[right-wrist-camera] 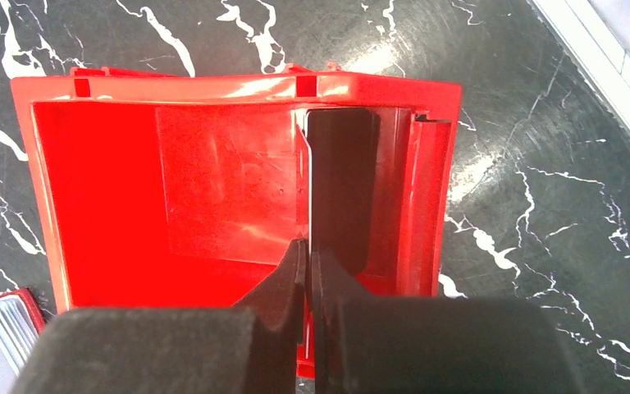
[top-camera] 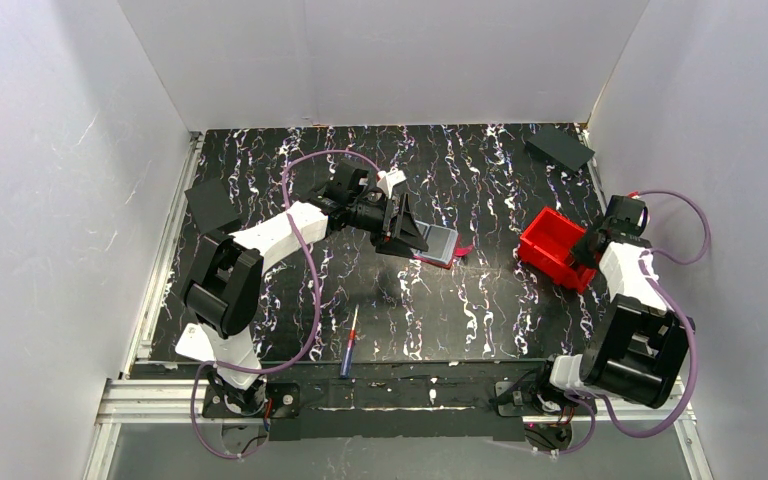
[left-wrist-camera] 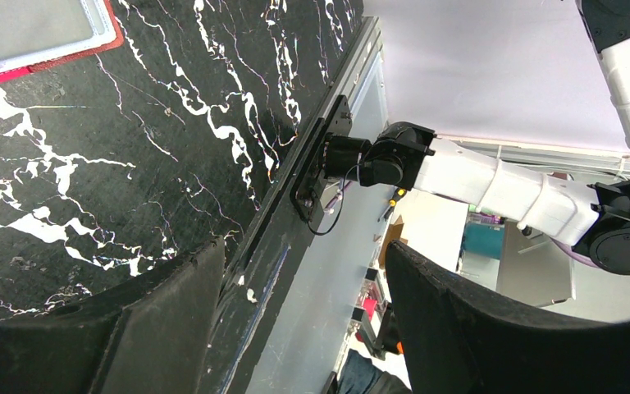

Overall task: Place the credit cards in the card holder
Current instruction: Pick up the credit card from the storage box.

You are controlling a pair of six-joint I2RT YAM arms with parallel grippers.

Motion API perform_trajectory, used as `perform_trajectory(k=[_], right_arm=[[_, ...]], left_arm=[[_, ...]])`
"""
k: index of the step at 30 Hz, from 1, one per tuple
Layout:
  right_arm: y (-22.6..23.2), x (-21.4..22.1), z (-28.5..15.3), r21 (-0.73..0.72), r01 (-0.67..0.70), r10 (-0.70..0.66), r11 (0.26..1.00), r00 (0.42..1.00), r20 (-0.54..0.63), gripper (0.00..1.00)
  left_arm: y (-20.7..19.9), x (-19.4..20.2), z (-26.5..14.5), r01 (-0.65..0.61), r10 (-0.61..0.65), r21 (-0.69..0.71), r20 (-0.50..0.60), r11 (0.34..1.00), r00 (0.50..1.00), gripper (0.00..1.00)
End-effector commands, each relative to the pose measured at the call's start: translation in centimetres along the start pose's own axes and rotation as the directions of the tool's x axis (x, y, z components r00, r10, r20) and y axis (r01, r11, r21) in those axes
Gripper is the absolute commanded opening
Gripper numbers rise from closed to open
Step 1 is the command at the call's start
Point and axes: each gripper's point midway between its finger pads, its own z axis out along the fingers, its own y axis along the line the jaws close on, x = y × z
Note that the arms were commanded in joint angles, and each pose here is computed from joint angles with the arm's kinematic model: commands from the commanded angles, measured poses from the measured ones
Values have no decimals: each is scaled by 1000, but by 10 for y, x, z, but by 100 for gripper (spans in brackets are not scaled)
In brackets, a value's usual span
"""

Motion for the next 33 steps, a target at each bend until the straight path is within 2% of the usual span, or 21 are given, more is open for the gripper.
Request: perform_trajectory(k=[1,7,13,19,22,29,33], right_arm=[[6,7,1,-51,-42,42,998,999,-6,1],[9,8,3,-69,-59,59,996,998,-6,1],[-19,-5,-12,97,-33,32,995,999,13,1],[-28,1,-16,94,-16,18,995,1000,-19,1],[-34,4,-18,98,-17,21,995,999,-35,3],[-44,2,-29,116,-13,16,993,1000,-25,13],[-48,2,-32,131,-14,17,991,999,-27,14]], left_arm=[[-10,4,-1,-23,23,31,-17,999,1000,70],[-8,5,-1,-20,20,30,-18,999,1000,70],[-8,4,0,-20,21,32,-20,999,1000,70],[-7,5,1,-14,15,33,-24,999,1000,70],[-7,5,1,-15,16,32,-23,999,1000,70],[-8,5,1,-15,16,37,-26,999,1000,69],[-9,5,1,-16,17,37,-26,999,1000,69]])
